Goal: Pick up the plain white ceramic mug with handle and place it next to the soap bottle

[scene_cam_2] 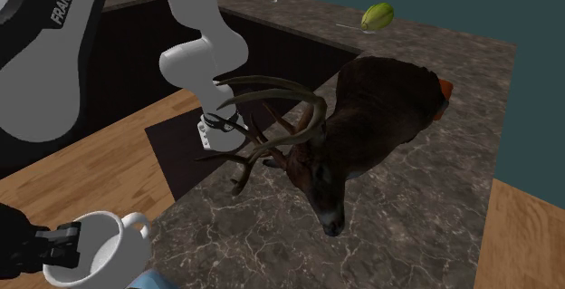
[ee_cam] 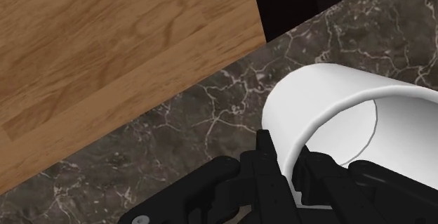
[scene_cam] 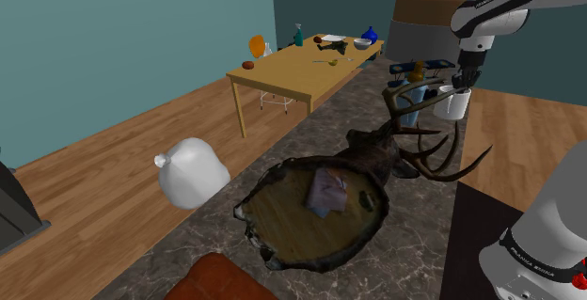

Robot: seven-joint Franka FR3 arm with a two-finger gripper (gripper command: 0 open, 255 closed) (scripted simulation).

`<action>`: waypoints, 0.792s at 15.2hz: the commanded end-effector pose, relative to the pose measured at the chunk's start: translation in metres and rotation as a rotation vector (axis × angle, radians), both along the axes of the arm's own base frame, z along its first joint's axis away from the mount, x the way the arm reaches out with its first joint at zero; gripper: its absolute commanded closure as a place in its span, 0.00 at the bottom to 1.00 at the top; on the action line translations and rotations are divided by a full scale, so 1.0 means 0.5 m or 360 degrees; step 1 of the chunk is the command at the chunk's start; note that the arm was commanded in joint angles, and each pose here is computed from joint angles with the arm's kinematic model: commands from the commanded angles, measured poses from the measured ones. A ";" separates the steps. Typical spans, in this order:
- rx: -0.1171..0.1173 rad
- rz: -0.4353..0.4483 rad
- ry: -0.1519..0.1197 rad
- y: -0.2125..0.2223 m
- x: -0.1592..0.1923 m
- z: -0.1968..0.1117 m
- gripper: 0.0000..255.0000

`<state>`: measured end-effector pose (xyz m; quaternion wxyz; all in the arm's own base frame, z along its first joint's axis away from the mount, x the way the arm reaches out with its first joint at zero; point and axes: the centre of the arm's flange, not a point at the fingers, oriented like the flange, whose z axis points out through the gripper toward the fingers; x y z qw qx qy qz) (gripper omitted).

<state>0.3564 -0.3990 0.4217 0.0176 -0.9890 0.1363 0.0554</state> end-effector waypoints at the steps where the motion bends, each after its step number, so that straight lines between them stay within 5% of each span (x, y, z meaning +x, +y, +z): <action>1: -0.0001 0.0000 -0.0001 -0.001 -0.001 -0.024 1.00; 12: -0.0001 0.0000 -0.0001 -0.001 -0.001 -0.127 1.00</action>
